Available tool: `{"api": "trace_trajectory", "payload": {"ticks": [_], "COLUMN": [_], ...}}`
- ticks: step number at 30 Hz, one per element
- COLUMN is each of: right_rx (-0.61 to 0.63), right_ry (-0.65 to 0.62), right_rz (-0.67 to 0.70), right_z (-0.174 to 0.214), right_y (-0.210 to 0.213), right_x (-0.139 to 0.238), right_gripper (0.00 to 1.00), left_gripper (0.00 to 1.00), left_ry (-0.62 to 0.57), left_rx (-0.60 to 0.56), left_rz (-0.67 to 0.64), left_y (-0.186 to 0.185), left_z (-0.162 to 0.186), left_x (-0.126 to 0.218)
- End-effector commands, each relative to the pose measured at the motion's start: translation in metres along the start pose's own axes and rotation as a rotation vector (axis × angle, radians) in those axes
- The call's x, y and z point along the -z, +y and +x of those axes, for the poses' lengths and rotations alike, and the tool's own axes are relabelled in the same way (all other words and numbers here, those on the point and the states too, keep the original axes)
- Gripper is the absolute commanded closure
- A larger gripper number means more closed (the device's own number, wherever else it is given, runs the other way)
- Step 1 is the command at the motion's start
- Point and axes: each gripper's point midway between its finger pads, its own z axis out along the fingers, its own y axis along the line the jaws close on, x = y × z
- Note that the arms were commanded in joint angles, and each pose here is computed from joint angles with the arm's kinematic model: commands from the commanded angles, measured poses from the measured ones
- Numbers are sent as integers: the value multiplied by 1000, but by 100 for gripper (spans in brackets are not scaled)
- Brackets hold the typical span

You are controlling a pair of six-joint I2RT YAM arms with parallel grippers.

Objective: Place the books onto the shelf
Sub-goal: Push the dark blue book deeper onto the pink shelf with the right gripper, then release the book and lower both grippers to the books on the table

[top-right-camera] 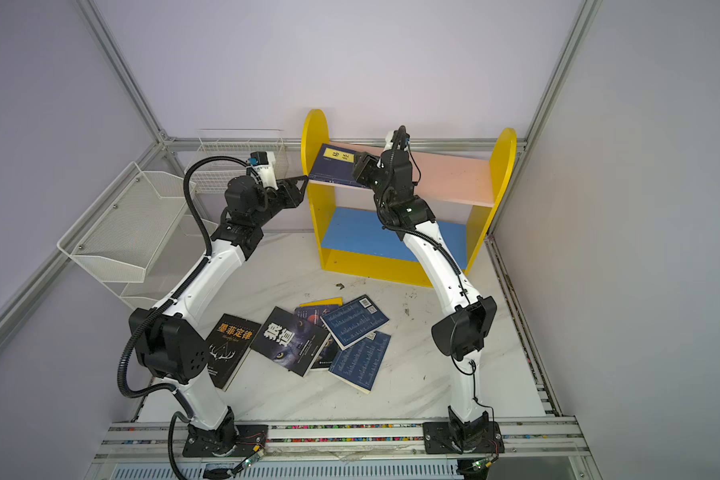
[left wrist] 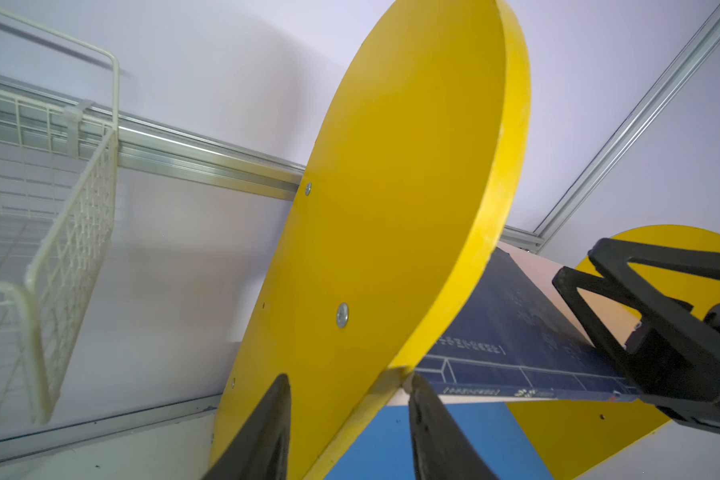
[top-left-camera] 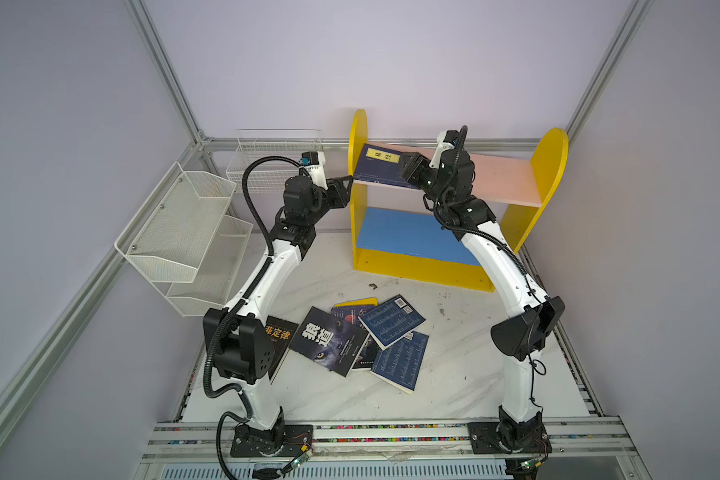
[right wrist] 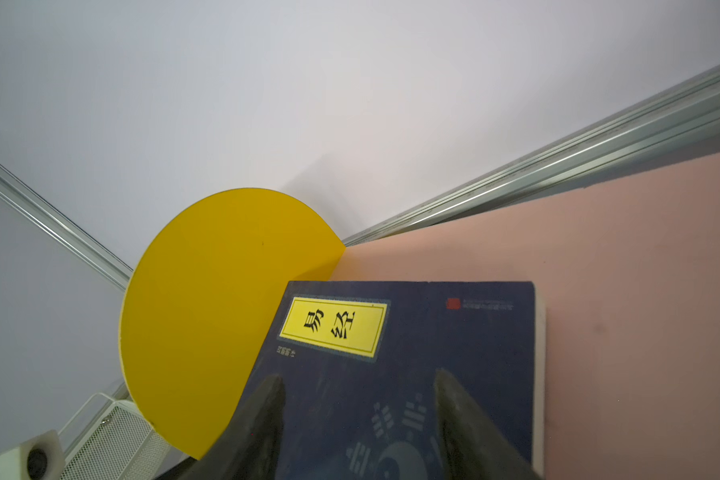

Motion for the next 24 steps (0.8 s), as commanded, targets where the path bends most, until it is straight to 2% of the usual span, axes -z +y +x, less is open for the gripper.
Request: {"api": "trace_trajectory", "payload": {"ticks": [1, 4, 6, 7, 11, 15, 16, 19, 24], "right_rx": [91, 167, 214, 244, 285, 360, 348, 256, 111], "right_ry": [-49, -65, -53, -36, 76, 166, 204, 332, 455], "right_rz": [13, 35, 33, 19, -36, 37, 71, 91, 113], "right_z": [-24, -36, -39, -38, -16, 32, 49, 110, 207], "right_y": [7, 9, 11, 14, 20, 5, -6, -30, -72], "right_x": [17, 39, 54, 64, 105, 144, 151, 164, 172], "right_gripper": [35, 29, 26, 21, 18, 18, 18, 20, 21], "left_gripper": [45, 30, 18, 14, 7, 3, 2, 0, 0], "left_ry": [-104, -82, -34, 2, 178, 420, 470, 621, 904], "left_rx": [-38, -40, -41, -46, -53, 16, 43, 125, 232], "left_rz": [51, 42, 47, 49, 62, 12, -1, 12, 90], "left_y": [-31, -32, -31, -31, -31, -18, -14, -9, -12], "left_z": [-41, -34, -19, -9, 43, 113, 131, 184, 270], "left_x": [26, 39, 48, 54, 81, 109, 115, 129, 141]}}
